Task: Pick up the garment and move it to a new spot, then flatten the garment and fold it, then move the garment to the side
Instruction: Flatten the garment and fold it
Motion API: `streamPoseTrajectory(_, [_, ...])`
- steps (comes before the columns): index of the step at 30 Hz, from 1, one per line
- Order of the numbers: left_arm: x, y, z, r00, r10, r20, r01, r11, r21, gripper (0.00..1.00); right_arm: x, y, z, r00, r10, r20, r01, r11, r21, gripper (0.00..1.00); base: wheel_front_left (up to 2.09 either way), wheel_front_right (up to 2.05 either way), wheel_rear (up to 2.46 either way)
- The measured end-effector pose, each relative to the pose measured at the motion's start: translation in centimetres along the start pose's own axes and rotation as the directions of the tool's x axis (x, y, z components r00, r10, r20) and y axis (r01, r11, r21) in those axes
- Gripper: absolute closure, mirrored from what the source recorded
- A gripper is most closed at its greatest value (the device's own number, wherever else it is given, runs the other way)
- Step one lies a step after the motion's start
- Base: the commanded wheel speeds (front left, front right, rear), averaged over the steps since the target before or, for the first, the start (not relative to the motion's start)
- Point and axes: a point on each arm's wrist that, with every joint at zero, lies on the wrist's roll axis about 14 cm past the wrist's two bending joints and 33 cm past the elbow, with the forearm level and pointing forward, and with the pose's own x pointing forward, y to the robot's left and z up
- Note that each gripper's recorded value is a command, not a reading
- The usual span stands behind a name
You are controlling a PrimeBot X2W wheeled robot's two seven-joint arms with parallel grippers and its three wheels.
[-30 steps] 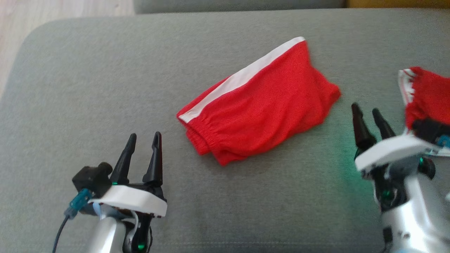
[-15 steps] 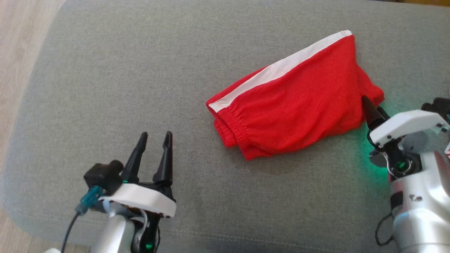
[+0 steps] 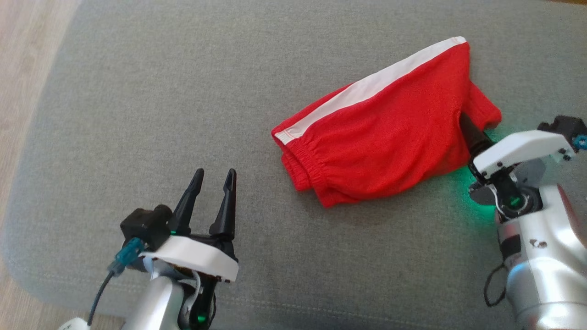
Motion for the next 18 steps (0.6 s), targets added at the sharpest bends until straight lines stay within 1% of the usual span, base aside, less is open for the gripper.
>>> streamPoseTrajectory(10, [0.5, 0.1, -0.5, 1.000, 0.002, -0.018, -0.002, 1.000, 0.006, 0.00, 2.8, 2.2, 0.5, 0.999, 0.035, -0.010, -0.035, 0.999, -0.012, 0.00, 0.00, 0.00, 0.00])
streamPoseTrajectory(18, [0.4, 0.6, -0.8, 0.999, 0.022, -0.025, -0.022, 1.000, -0.001, 0.00, 3.6, 2.8, 0.8, 0.999, 0.040, -0.002, -0.040, 0.999, -0.021, 0.00, 0.00, 0.00, 0.00])
